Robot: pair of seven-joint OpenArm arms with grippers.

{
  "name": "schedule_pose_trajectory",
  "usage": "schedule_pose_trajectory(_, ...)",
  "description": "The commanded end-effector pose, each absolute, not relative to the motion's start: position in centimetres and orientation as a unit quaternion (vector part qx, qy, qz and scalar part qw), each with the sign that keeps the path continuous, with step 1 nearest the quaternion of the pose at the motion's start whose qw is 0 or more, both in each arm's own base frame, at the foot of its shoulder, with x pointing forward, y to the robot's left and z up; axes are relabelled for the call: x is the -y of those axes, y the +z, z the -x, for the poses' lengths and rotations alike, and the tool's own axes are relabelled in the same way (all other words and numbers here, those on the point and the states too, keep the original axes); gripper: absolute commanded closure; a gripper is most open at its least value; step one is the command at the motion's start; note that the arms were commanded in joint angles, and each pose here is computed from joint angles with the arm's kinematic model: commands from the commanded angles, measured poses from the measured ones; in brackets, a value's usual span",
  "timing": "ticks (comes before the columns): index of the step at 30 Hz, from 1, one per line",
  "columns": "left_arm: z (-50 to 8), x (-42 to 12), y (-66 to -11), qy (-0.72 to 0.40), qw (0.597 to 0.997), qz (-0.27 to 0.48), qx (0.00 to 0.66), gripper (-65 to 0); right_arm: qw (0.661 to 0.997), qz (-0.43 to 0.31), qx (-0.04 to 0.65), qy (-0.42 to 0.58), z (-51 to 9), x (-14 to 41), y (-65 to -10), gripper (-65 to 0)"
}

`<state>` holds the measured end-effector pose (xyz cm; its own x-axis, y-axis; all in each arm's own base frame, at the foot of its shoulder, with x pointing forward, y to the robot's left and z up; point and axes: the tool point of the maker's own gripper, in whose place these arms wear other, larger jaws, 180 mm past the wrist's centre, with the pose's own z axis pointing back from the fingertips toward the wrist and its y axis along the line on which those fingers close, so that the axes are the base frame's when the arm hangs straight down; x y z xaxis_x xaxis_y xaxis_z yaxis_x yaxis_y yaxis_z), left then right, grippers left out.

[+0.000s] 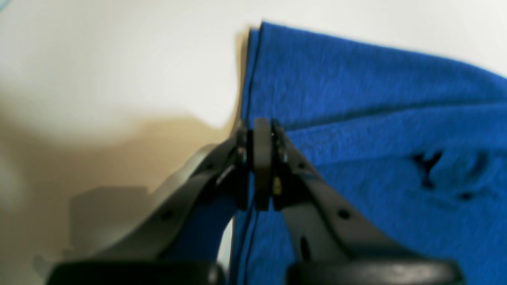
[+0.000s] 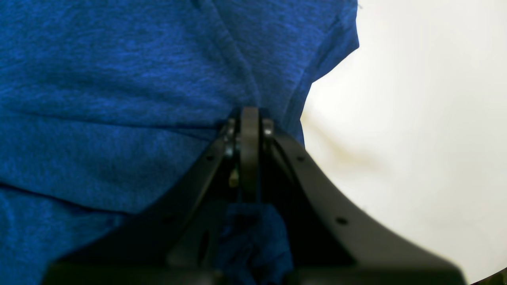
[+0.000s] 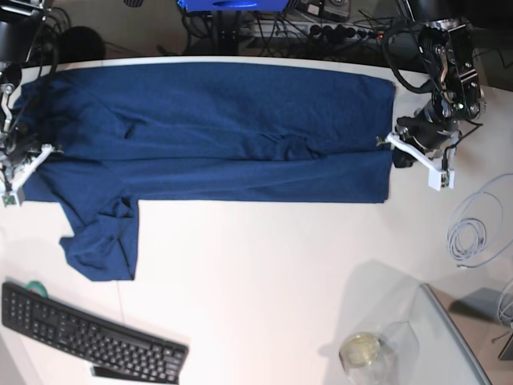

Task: Layout the t-shirt on the table in an organized manner, then fold the t-shirt properly
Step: 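Lower the folded edge onto the shirt and open both grippers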

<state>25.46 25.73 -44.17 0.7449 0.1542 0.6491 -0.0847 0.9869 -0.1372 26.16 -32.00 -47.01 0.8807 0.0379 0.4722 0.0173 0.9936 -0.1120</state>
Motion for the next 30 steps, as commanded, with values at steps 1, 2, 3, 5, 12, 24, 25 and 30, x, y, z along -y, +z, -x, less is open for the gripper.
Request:
schedule_pose_trajectory(1,-26.1,-26.2,-43.2,0.058,0.927,0.045,0.368,0.0,0.963,0.068,0.261,0.005,-27.1,33.1,-45.8,0.0)
schedule_pose_trajectory(2,-25.9,-26.2,-43.3,0.059,0.927,0.045,0.367,0.0,0.964,0.067,0.257,0.003,-26.9,33.1,-46.1,0.0)
schedule_pose_trajectory(3,-25.8,-26.2,-43.4,0.059,0.928,0.045,0.366,0.0,0.966,0.067,0.251,0.002,-26.7,33.4,-46.4,0.0)
schedule_pose_trajectory(5,-25.8,-26.2,-43.4,0.058,0.928,0.045,0.366,0.0,0.967,0.066,0.247,0.001,-26.5,33.4,-46.7,0.0)
schedule_pose_trajectory(12,-26.1,-26.2,-43.2,0.059,0.927,0.045,0.368,0.0,0.967,0.064,0.245,0.0,-26.4,33.2,-46.9,0.0)
schedule_pose_trajectory(24,-26.0,-26.1,-43.2,0.059,0.927,0.047,0.368,0.0,0.963,0.065,0.261,0.003,-27.3,33.1,-46.0,-20.7)
schedule_pose_trajectory(25,-26.0,-26.1,-43.2,0.059,0.927,0.046,0.368,0.0,0.962,0.067,0.266,0.005,-27.4,33.1,-45.7,-23.9)
schedule_pose_trajectory(30,-25.8,-26.1,-43.2,0.057,0.927,0.045,0.368,-16.1,0.953,0.077,0.294,0.015,-28.7,33.0,-43.7,-30.9)
